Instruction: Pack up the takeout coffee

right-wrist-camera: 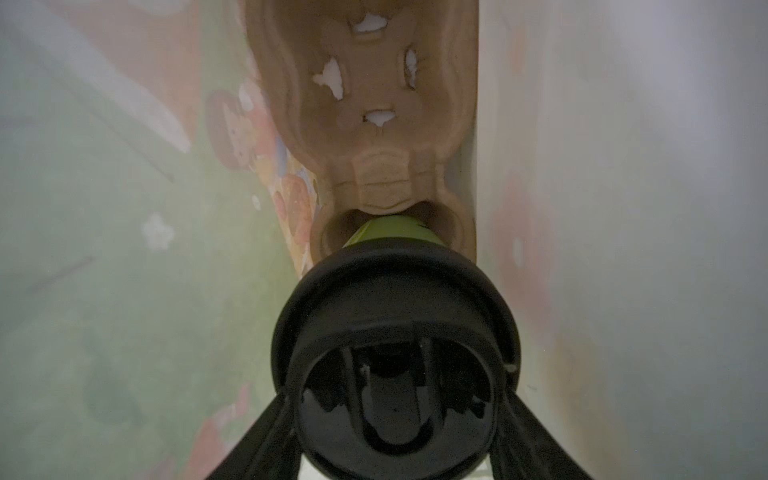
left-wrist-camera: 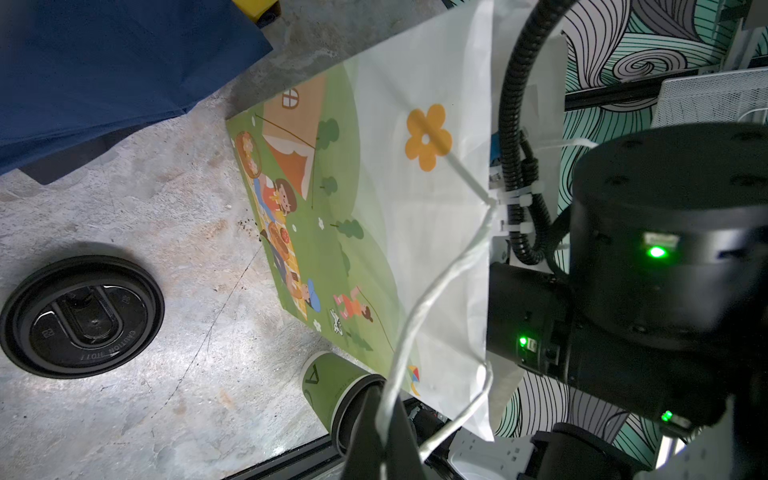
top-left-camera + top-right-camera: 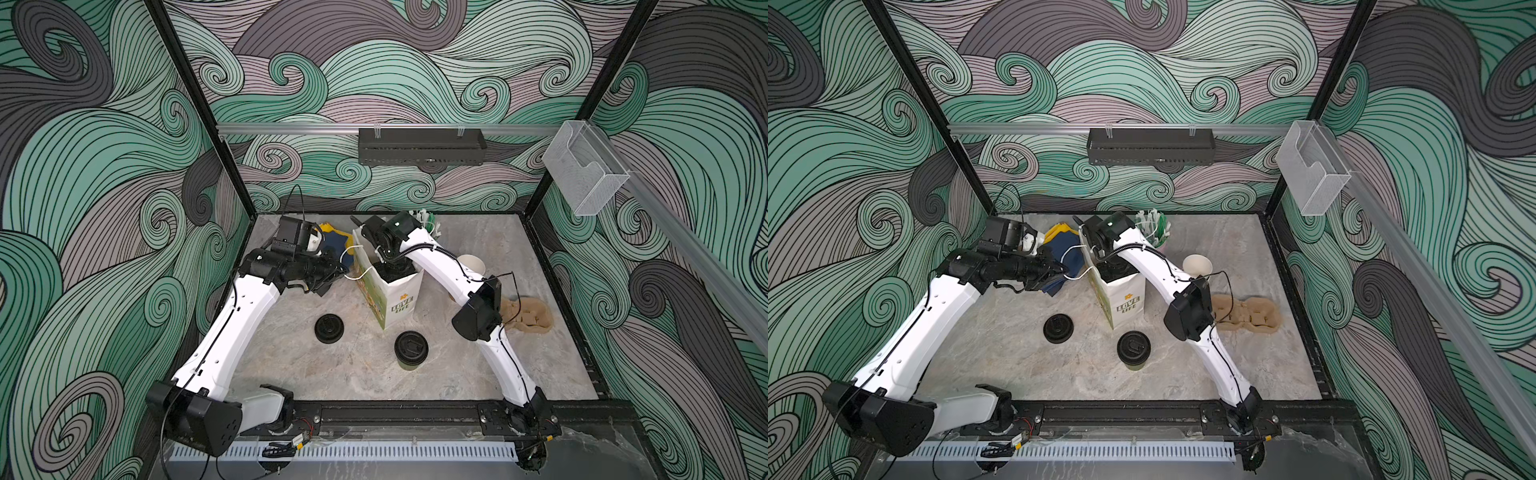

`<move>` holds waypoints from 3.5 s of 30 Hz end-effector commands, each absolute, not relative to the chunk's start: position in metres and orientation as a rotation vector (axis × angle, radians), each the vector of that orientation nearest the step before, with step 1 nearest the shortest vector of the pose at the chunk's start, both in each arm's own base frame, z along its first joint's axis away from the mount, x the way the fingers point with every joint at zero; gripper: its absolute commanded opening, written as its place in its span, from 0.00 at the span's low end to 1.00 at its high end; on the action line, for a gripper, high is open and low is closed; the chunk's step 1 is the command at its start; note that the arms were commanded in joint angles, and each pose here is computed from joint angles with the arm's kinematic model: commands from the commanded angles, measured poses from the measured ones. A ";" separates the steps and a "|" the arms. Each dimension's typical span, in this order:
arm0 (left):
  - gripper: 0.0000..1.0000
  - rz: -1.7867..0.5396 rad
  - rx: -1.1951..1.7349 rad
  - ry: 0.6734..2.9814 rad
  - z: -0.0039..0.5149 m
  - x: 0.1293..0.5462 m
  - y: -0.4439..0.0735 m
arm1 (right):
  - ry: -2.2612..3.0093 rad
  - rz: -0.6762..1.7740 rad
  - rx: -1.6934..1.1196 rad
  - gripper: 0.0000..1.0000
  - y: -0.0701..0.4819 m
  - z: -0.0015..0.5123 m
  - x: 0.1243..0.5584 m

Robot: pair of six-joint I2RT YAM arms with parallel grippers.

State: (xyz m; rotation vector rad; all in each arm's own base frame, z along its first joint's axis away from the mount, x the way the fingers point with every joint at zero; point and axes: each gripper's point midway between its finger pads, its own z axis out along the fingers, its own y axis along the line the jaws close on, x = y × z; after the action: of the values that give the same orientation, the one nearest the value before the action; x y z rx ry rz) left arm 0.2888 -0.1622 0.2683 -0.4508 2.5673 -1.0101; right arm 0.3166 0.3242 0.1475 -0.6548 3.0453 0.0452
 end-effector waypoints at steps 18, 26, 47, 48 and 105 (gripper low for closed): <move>0.04 -1.013 -0.444 2.577 0.263 0.290 -0.163 | 3.129 -0.097 -0.726 0.43 0.312 0.119 0.307; 0.03 -1.014 -0.441 2.579 0.263 0.289 -0.163 | 3.121 -0.082 -0.729 0.43 0.318 0.112 0.312; 0.03 -1.010 -0.445 2.591 0.260 0.288 -0.163 | 3.117 -0.099 -0.705 0.40 0.320 0.088 0.322; 0.03 -1.010 -0.446 2.589 0.260 0.288 -0.163 | 3.118 -0.101 -0.705 0.40 0.320 0.087 0.322; 0.00 -0.996 -0.462 2.564 0.266 0.293 -0.161 | 2.978 0.007 -0.551 0.97 0.305 0.184 0.311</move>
State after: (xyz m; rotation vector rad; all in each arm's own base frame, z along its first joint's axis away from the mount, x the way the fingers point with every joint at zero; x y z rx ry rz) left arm 0.2899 -0.1604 0.2622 -0.4669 2.5745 -0.9916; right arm 0.3116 0.3099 0.1696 -0.5918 3.0037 0.0262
